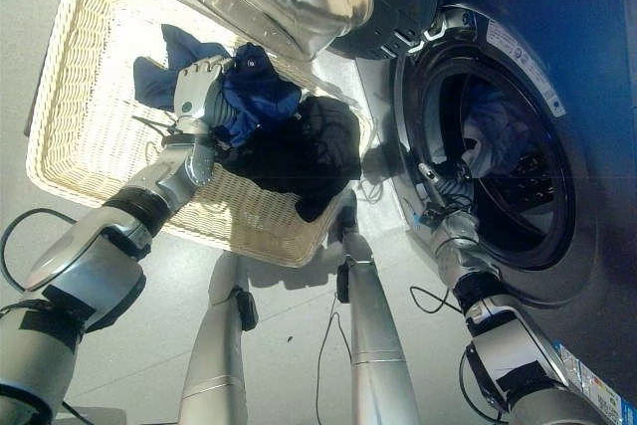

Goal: Put the clothes into the washing machine.

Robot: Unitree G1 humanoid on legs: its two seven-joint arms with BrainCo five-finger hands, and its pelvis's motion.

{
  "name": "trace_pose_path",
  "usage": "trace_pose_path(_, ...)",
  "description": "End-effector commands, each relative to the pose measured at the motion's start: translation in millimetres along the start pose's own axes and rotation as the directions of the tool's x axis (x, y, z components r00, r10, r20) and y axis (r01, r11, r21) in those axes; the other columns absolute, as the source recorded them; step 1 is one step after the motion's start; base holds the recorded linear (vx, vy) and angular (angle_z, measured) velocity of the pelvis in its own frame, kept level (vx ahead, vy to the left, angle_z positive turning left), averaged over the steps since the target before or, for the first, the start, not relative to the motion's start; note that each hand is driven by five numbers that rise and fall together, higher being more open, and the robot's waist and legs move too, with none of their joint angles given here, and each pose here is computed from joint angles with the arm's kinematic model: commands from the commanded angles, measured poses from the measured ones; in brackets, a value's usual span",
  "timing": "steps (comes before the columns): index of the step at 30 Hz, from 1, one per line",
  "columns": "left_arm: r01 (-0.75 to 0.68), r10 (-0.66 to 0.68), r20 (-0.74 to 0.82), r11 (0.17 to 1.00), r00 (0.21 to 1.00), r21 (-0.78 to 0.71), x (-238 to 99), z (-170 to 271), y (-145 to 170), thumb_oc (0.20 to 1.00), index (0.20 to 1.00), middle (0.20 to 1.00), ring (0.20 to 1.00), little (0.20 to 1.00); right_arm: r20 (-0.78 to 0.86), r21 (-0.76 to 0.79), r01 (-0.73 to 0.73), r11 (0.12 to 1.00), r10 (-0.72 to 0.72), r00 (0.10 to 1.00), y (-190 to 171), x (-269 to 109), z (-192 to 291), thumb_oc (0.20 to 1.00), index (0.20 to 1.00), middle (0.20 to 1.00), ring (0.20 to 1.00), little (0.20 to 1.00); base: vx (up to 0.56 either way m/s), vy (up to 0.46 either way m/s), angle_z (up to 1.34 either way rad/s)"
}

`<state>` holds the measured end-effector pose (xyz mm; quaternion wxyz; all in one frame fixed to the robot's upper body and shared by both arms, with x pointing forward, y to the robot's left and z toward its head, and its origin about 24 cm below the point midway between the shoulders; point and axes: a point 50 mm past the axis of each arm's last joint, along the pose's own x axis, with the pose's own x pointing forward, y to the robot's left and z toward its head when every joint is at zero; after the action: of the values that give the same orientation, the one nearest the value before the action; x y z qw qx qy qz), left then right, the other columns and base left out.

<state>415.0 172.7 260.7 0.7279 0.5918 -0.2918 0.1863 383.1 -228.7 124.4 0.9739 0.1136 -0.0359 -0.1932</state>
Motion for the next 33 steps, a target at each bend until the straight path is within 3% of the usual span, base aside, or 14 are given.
trace_pose_path(1,0.086,-0.091,-0.091,0.995,0.992,-0.057,-9.3,-6.4,-16.5,0.200,0.200,0.200,0.200,0.200,0.051,-0.017,-0.016,1.000,0.017,0.999,5.9,-6.7,-1.0,1.000,1.000,1.000,1.000,1.000,0.00,0.000,0.00)
trace_pose_path(8,0.043,-0.082,-0.164,0.973,0.983,-0.227,-17.4,-12.8,-19.8,0.200,0.200,0.200,0.200,0.200,0.132,0.031,-0.107,0.994,0.102,0.986,27.1,-19.2,6.6,1.000,1.000,1.000,1.000,1.000,0.00,0.000,0.00)
trace_pose_path(11,-0.029,-0.040,-0.192,0.938,0.981,-0.345,-21.6,-13.7,-18.6,0.200,0.200,0.200,0.200,0.200,0.158,0.059,-0.117,0.991,0.107,0.982,30.0,-24.9,8.4,1.000,1.000,1.000,1.000,1.000,0.00,0.000,0.00)
trace_pose_path(12,-0.092,-0.011,-0.221,0.889,0.975,-0.448,-24.7,-14.4,-16.9,0.200,0.200,0.200,0.200,0.200,0.178,0.080,-0.122,0.989,0.106,0.978,30.4,-28.3,10.6,1.000,1.000,1.000,1.000,1.000,0.00,0.000,0.00)
trace_pose_path(14,-0.116,0.003,-0.229,0.868,0.973,-0.482,-25.7,-14.5,-15.7,0.200,0.200,0.200,0.200,0.200,0.187,0.088,-0.123,0.988,0.105,0.977,30.2,-29.6,11.3,1.000,1.000,1.000,1.000,1.000,0.00,0.000,0.00)
trace_pose_path(19,-0.250,0.085,-0.250,0.600,0.965,-0.760,-44.4,-3.2,-11.3,0.200,0.200,0.200,0.200,0.200,0.277,0.161,-0.200,0.966,0.151,0.949,36.3,-50.0,20.7,1.000,1.000,1.000,1.000,1.000,0.00,0.000,0.00)
trace_pose_path(20,-0.250,0.085,-0.250,0.600,0.965,-0.760,-44.4,-3.2,-11.3,0.200,0.200,0.200,0.200,0.200,0.277,0.161,-0.200,0.966,0.151,0.949,36.3,-50.0,20.7,1.000,1.000,1.000,1.000,1.000,0.00,-0.033,0.03)
trace_pose_path(22,-0.255,0.124,-0.223,0.460,0.967,-0.851,-53.2,6.9,-7.7,0.200,0.200,0.200,0.200,0.200,0.316,0.185,-0.264,0.947,0.198,0.928,41.4,-60.4,26.1,1.000,1.000,1.000,1.000,1.000,0.00,-0.028,0.03)
trace_pose_path(24,-0.253,0.148,-0.211,0.391,0.966,-0.885,-57.6,11.1,-4.8,0.200,0.200,0.200,0.200,0.200,0.326,0.200,-0.293,0.935,0.219,0.920,43.6,-65.1,27.8,1.000,1.000,1.000,1.000,1.000,0.00,0.000,0.00)
trace_pose_path(26,-0.239,0.213,-0.186,0.264,0.959,-0.934,-67.5,18.5,2.5,0.200,0.200,0.200,0.200,0.200,0.375,0.207,-0.353,0.913,0.259,0.890,47.4,-76.5,33.9,1.000,1.000,1.000,1.000,1.000,0.00,-0.018,0.06)
trace_pose_path(27,-0.238,0.214,-0.184,0.260,0.959,-0.936,-68.3,18.6,2.6,0.200,0.200,0.200,0.200,0.200,0.377,0.205,-0.355,0.912,0.261,0.889,47.3,-77.3,34.0,1.000,1.000,1.000,1.000,1.000,0.00,-0.010,0.05)
trace_pose_path(28,-0.216,0.272,-0.162,0.184,0.949,-0.959,-75.4,25.8,9.1,0.200,0.200,0.200,0.200,0.200,0.413,0.203,-0.382,0.901,0.275,0.868,51.0,-85.7,39.1,1.000,1.000,1.000,1.000,1.000,0.00,0.000,0.00)
trace_pose_path(33,-0.117,0.401,-0.092,0.036,0.911,-0.993,-92.6,41.3,29.2,0.200,0.200,0.200,0.200,0.200,0.472,0.240,-0.440,0.865,0.292,0.832,52.3,-101.3,49.0,1.000,1.000,1.000,1.000,1.000,0.00,-0.002,0.05)
